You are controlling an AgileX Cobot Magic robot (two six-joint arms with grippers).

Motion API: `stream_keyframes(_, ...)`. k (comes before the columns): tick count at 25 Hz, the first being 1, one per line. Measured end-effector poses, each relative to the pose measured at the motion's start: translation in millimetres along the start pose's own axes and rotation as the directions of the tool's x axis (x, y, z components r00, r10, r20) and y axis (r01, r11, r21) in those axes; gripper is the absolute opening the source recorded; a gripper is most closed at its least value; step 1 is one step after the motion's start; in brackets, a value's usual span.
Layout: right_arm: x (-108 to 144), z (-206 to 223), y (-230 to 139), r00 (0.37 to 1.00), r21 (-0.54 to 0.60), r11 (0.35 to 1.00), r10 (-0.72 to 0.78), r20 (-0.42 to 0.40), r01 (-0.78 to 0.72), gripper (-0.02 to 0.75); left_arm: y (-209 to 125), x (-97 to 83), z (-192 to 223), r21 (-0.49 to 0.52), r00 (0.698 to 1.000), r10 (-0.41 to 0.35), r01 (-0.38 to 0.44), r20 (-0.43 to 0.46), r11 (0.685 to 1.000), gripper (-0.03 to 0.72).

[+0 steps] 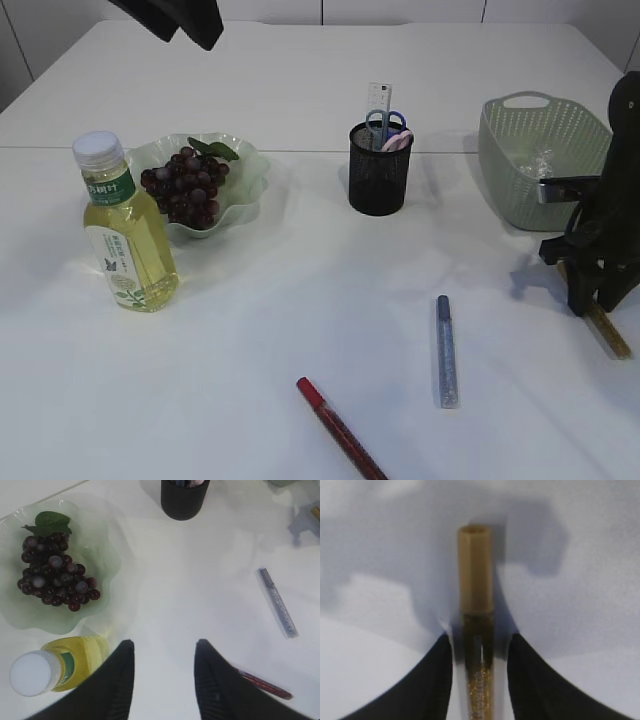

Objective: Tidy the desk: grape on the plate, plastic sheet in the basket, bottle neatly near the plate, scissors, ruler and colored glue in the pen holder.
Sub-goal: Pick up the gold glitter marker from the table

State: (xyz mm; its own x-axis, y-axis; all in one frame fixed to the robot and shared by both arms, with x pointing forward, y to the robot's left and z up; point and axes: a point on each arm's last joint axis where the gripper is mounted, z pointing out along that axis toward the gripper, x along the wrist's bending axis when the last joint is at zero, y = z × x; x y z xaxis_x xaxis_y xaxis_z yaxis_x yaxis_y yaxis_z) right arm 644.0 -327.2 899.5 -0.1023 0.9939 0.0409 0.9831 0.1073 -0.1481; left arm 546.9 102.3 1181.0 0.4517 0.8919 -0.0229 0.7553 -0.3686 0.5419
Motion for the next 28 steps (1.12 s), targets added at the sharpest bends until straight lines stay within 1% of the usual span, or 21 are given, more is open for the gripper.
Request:
stream_keyframes(2, 0, 0, 0, 1.0, 0.0, 1.0, 0.0, 0.0, 0.0, 0.277, 0, 0.0, 0, 0.0, 1.0, 0.0, 0.0, 0.0, 1.0, 0.299)
stream_keyframes(5, 0, 0, 0, 1.0, 0.0, 1.0, 0.0, 0.0, 0.0, 0.186, 0, 0.0, 0, 0.0, 1.0, 0.0, 0.0, 0.0, 1.0, 0.299)
stream_keyframes(7, 1, 0, 0, 1.0, 0.001, 1.0, 0.002, -0.006, -0.002, 0.16, 0, 0.0, 0, 0.0, 1.0, 0.0, 0.0, 0.0, 1.0, 0.299)
stream_keyframes(15, 2, -2, -3, 1.0, 0.022, 1.0, 0.012, -0.02, -0.012, 0.151, 0, 0.0, 0, 0.0, 1.0, 0.0, 0.0, 0.0, 1.0, 0.299)
stream_keyframes(20, 3, -22, -7, 0.999, -0.027, 0.999, 0.029, -0.015, -0.029, 0.149, 0, 0.0, 0, 0.0, 1.0, 0.0, 0.0, 0.0, 1.0, 0.299)
stream_keyframes(28, 9, -43, -13, 0.997, -0.077, 0.996, 0.047, -0.058, -0.051, 0.149, 0, 0.0, 0, 0.0, 1.0, 0.0, 0.0, 0.0, 1.0, 0.299)
